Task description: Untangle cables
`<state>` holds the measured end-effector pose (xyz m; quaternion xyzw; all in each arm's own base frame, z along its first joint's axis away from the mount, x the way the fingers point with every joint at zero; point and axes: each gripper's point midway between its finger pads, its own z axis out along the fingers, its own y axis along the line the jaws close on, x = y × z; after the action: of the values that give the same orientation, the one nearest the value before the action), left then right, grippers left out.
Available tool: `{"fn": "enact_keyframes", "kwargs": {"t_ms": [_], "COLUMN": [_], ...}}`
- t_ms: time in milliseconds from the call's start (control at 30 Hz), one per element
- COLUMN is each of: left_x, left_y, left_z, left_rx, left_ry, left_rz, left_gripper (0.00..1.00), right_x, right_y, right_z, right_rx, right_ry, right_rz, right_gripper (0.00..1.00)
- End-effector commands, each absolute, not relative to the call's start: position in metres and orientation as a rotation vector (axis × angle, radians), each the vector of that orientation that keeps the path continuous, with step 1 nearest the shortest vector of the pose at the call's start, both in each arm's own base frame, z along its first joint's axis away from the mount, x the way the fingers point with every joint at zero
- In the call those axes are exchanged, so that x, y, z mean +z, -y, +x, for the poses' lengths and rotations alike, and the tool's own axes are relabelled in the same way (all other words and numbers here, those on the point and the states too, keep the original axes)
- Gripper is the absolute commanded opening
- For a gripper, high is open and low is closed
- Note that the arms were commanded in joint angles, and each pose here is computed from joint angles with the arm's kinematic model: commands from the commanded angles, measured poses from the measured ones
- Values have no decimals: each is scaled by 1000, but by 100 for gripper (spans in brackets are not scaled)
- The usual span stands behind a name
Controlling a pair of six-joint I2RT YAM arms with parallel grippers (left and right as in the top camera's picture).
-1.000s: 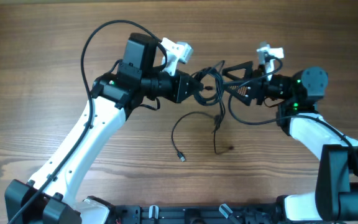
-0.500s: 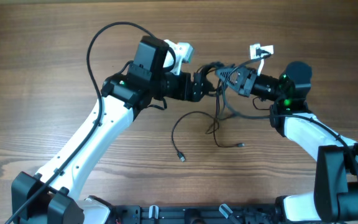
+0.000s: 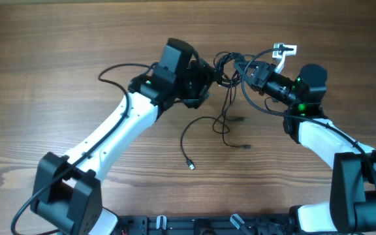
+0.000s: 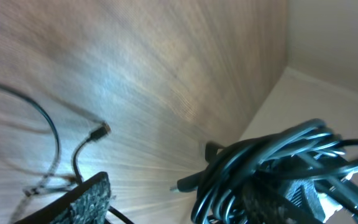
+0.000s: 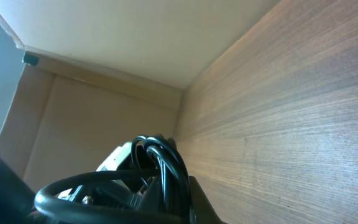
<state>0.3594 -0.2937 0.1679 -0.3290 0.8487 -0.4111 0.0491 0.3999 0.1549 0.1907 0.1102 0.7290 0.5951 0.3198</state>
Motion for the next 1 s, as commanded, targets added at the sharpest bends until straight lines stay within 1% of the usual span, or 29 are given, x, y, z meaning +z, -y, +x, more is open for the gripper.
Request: {"fn": "enact_keyframes", "kwargs": {"t_ms": [0, 67, 133, 200, 233, 267, 400, 467, 500, 533, 567, 600, 667, 700, 733, 767, 800, 833, 867, 900, 967], "left_x": [174, 178, 178, 176, 174, 171, 156, 150, 149, 148, 148, 147, 145, 145, 145, 146, 147, 148, 150, 153, 168], "left_y": [304, 307, 309, 311, 312, 314, 321, 325, 325, 324, 323, 321, 315, 311, 305, 296, 289, 276, 266, 259, 239], "left_z": [365, 366, 365, 363, 362, 360, 356, 355, 355, 355, 356, 360, 365, 369, 374, 381, 385, 390, 393, 395, 399], "left_rx": [-1351, -1378, -1378, -1373, -1370, -1368, -1342, -1332, -1327, -1320, -1313, -1290, -1245, -1222, -1197, -1162, -1133, -1083, -1053, -1032, -964], "left_ry": [-2530, -2518, -2523, -2529, -2534, -2539, -2565, -2577, -2577, -2572, -2565, -2551, -2536, -2538, -2546, -2554, -2557, -2558, -2554, -2548, -2514], "left_rz": [-1169, -1155, -1151, -1154, -1183, -1221, -1293, -1305, -1305, -1307, -1309, -1297, -1224, -1153, -1045, -889, -768, -656, -605, -564, -384], "left_gripper": [72, 66, 55, 49, 45, 42, 38, 33, 29, 22, 11, 4, 4, 4, 4, 4, 4, 4, 4, 4, 4], "right_x": [189, 186, 184, 184, 184, 184, 184, 184, 184, 184, 184, 184, 184, 182, 178, 170, 163, 155, 153, 152, 155], "right_y": [-155, -155, -155, -155, -155, -155, -156, -157, -156, -157, -157, -157, -158, -157, -157, -157, -157, -158, -158, -157, -146], "right_z": [400, 400, 399, 399, 399, 399, 397, 397, 397, 397, 397, 397, 395, 395, 394, 392, 391, 384, 380, 375, 371], "right_rx": [1544, 1541, 1535, 1536, 1536, 1536, 1546, 1549, 1549, 1549, 1550, 1552, 1548, 1528, 1489, 1426, 1384, 1357, 1357, 1364, 1388], "right_ry": [-1920, -1931, -1940, -1940, -1941, -1941, -1944, -1945, -1945, -1945, -1946, -1947, -1948, -1953, -1959, -1975, -1989, -2012, -2015, -2013, -1991], "right_rz": [262, 268, 266, 266, 266, 267, 258, 256, 256, 256, 256, 252, 234, 210, 162, 86, 35, -52, -94, -146, -184], "right_gripper": [4, 4, 4, 4, 4, 4, 4, 4, 4, 4, 4, 4, 5, 10, 22, 41, 53, 85, 99, 100, 100]}}
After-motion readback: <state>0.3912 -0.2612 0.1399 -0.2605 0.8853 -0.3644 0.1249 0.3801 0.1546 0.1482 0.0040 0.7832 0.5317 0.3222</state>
